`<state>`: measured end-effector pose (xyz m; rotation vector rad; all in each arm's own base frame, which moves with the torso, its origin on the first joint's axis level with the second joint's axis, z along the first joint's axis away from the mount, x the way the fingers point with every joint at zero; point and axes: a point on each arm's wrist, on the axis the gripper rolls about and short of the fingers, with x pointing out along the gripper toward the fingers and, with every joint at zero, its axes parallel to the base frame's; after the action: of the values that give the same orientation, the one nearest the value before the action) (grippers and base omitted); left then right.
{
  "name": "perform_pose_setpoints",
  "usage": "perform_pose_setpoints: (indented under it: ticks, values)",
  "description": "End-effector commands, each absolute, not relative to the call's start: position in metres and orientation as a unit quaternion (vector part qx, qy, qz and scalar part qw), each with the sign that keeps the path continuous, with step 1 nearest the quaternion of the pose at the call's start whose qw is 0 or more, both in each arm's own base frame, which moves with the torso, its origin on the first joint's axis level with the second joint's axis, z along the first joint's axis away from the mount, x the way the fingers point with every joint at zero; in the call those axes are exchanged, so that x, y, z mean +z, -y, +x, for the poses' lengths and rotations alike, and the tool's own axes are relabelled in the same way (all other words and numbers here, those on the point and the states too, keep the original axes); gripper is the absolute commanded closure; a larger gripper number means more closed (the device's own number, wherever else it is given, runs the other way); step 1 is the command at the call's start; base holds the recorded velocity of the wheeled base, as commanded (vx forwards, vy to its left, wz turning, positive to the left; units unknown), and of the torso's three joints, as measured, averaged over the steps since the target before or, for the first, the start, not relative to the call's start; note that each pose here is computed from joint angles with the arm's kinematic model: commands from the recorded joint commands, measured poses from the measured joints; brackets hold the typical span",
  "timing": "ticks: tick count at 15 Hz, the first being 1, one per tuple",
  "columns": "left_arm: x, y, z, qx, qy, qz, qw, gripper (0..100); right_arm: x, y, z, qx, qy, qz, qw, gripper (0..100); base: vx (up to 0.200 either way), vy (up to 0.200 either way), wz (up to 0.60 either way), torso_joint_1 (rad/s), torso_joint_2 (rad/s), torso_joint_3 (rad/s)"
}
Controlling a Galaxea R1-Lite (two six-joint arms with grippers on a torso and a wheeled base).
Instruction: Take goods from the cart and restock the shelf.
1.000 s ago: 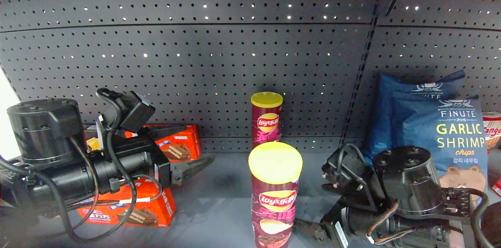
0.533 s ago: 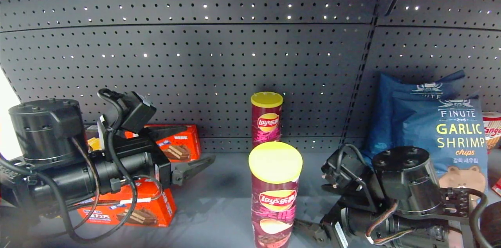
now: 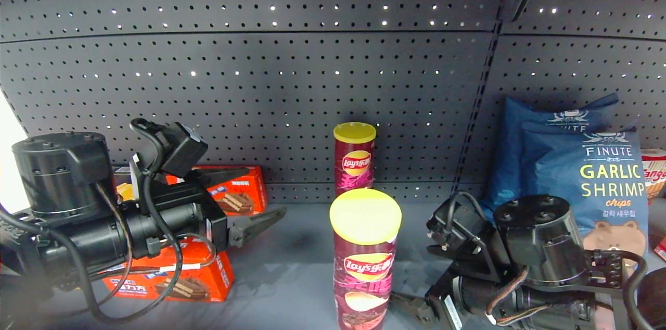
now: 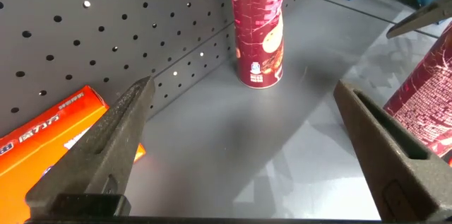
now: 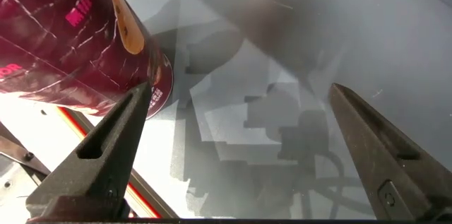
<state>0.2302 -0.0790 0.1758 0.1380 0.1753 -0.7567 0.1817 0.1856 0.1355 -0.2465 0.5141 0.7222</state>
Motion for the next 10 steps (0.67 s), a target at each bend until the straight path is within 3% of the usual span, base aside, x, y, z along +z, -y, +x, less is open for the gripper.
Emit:
perform_pose_setpoints:
  ticks: [1,5,10]
  values:
    - [0.176,0.079,0.230,-0.369,-0.086,0.067,0.923,0,0.134,-0.186,0.182,0.348,-0.250,-0.120,0.895,0,0.000,0.000,0.00,0.000,0.00,0.000]
    - [0.176,0.078,0.228,-0.366,-0.084,0.067,0.924,0,0.142,-0.179,0.179,0.343,-0.232,-0.109,0.904,0,0.000,0.000,0.00,0.000,0.00,0.000]
    - [0.198,0.070,0.200,-0.366,-0.028,0.093,0.925,0,0.197,-0.128,0.167,0.280,-0.129,-0.055,0.950,0,0.000,0.000,0.00,0.000,0.00,0.000]
